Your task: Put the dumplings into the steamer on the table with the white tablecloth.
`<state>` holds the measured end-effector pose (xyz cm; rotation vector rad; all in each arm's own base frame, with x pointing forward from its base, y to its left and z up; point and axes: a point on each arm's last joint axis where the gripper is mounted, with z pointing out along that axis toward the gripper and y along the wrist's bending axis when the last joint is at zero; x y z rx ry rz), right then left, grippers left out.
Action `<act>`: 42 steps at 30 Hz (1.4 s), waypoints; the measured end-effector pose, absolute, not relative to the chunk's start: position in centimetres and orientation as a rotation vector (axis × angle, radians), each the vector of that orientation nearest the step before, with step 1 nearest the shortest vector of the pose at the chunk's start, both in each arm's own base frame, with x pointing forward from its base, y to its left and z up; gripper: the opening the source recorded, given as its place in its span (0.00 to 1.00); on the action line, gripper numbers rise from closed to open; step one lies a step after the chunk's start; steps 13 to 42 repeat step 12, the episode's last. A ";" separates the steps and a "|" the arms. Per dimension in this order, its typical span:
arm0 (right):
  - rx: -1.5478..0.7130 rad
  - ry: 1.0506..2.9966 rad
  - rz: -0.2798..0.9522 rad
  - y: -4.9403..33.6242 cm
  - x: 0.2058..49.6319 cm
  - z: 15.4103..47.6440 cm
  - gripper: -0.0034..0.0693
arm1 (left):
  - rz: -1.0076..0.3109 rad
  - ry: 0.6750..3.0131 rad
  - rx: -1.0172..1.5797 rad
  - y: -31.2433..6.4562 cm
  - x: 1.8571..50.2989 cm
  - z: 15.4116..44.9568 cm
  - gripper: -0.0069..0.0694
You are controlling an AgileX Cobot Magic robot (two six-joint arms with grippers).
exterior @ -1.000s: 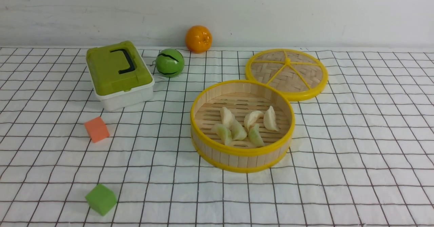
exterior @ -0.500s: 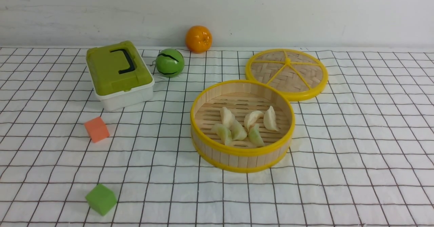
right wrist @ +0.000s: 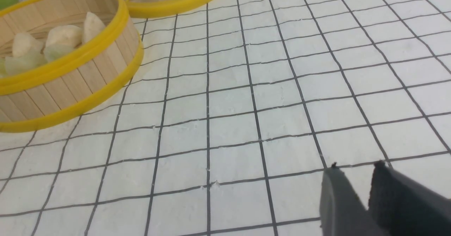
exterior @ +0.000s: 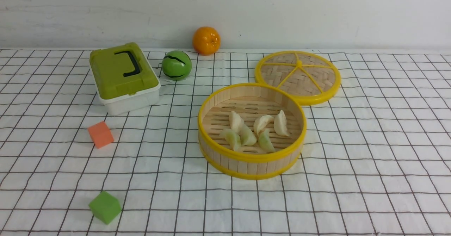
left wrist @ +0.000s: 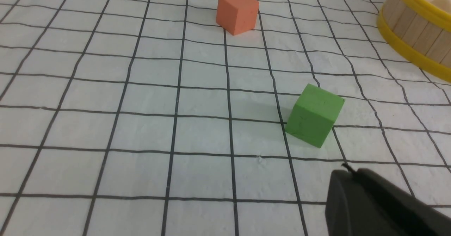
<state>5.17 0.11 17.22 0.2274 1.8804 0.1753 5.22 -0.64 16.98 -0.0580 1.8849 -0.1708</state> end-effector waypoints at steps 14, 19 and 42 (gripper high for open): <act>0.227 1.880 0.175 0.1 5.2 17.2 0.25 | -0.171 1.885 -0.058 -0.6 5.2 17.0 0.10; 0.227 1.880 0.175 0.1 5.2 17.2 0.25 | -0.171 1.885 -0.058 -0.6 5.2 17.0 0.10; 0.227 1.880 0.175 0.1 5.2 17.2 0.25 | -0.171 1.885 -0.058 -0.6 5.2 17.0 0.10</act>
